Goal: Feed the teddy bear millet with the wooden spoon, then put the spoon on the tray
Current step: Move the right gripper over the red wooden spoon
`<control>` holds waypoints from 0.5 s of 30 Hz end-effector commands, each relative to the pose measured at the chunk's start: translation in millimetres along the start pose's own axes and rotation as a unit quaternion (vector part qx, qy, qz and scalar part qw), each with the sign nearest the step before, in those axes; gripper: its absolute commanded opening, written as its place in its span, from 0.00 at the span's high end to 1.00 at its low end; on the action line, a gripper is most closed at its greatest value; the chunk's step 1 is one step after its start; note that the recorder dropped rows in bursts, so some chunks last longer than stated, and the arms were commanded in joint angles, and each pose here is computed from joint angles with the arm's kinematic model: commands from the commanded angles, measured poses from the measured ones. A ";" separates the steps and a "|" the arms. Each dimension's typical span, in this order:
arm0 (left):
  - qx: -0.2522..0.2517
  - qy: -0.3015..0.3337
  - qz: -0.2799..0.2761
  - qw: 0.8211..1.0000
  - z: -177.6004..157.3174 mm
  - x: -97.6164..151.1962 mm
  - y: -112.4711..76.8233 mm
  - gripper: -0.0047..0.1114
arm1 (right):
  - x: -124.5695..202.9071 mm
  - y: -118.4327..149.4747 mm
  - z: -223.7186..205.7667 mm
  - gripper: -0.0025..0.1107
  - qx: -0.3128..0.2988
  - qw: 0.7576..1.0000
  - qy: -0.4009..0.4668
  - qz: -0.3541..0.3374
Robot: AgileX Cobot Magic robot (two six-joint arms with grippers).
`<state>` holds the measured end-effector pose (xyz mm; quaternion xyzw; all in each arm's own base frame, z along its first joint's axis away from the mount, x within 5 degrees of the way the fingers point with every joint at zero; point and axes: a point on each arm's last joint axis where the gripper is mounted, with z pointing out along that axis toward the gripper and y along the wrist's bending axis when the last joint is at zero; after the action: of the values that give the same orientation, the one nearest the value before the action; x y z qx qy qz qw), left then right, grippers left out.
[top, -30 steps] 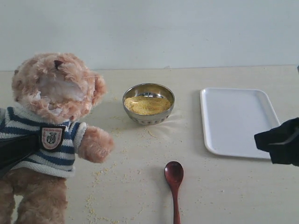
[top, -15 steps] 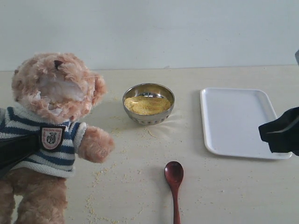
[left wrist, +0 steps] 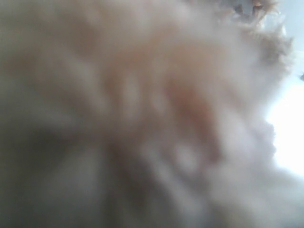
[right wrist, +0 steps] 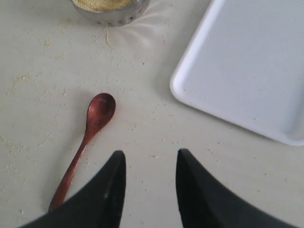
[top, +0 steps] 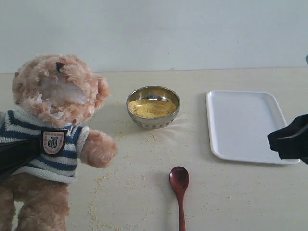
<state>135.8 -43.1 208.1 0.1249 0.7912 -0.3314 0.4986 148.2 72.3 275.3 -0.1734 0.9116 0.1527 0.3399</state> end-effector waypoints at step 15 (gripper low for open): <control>0.004 -0.010 -0.009 1.000 0.0 -1.9 -0.4 0.92 | 8.1 -9.1 -4.3 0.66 0.051 0.996 0.049 -0.061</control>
<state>135.8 -43.1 208.1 0.1249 0.7912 -0.3314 0.4986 143.8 63.6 269.8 -0.2054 0.9235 0.0966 0.3091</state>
